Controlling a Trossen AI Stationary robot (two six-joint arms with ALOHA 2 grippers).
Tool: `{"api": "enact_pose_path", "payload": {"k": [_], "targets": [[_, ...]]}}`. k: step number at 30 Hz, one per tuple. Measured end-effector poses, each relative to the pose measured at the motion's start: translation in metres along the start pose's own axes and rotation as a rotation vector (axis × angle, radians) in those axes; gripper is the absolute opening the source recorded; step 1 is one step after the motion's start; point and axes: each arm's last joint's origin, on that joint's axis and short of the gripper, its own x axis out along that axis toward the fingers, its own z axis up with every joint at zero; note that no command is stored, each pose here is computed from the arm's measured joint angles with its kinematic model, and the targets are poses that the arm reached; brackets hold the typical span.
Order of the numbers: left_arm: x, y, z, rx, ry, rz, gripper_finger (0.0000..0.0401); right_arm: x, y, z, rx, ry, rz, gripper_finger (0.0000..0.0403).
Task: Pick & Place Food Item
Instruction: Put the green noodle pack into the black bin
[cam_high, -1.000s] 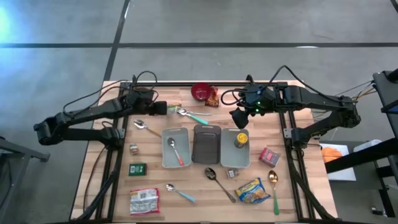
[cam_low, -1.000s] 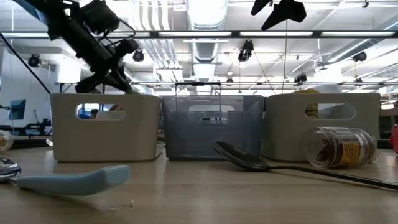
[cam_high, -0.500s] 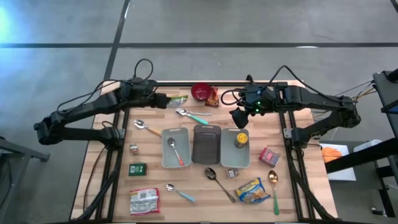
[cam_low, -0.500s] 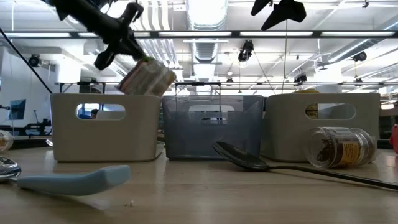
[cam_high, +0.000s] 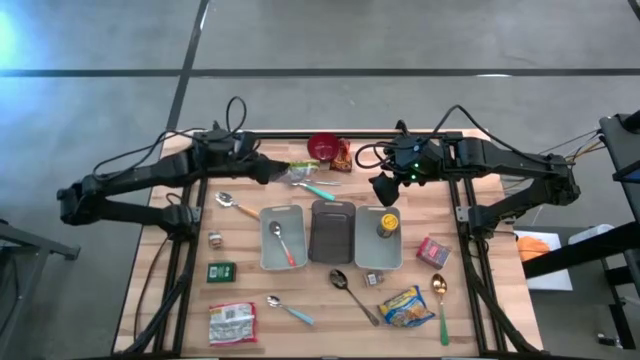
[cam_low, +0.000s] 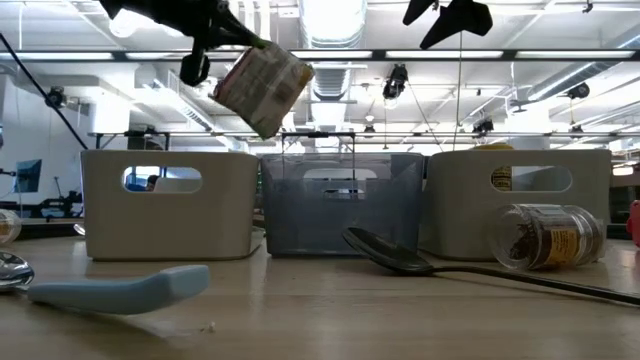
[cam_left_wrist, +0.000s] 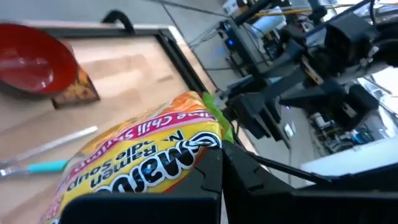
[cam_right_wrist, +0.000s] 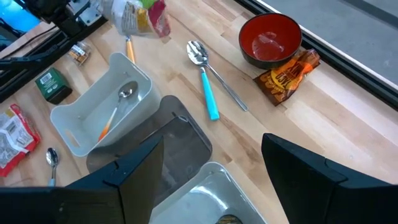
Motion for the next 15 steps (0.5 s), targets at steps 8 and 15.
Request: {"api": "enact_pose_path", "payload": {"k": [8,15], "targets": [[0.026,-0.012,-0.016,-0.027,0.082,-0.101,0.0,0.0,0.001,0.001,0.005,-0.007,0.005,0.0267],[0.054,-0.017,-0.029,-0.046,0.144,-0.177,0.0,-0.002,0.001,0.002,0.01,-0.023,0.017,0.0267]]}}
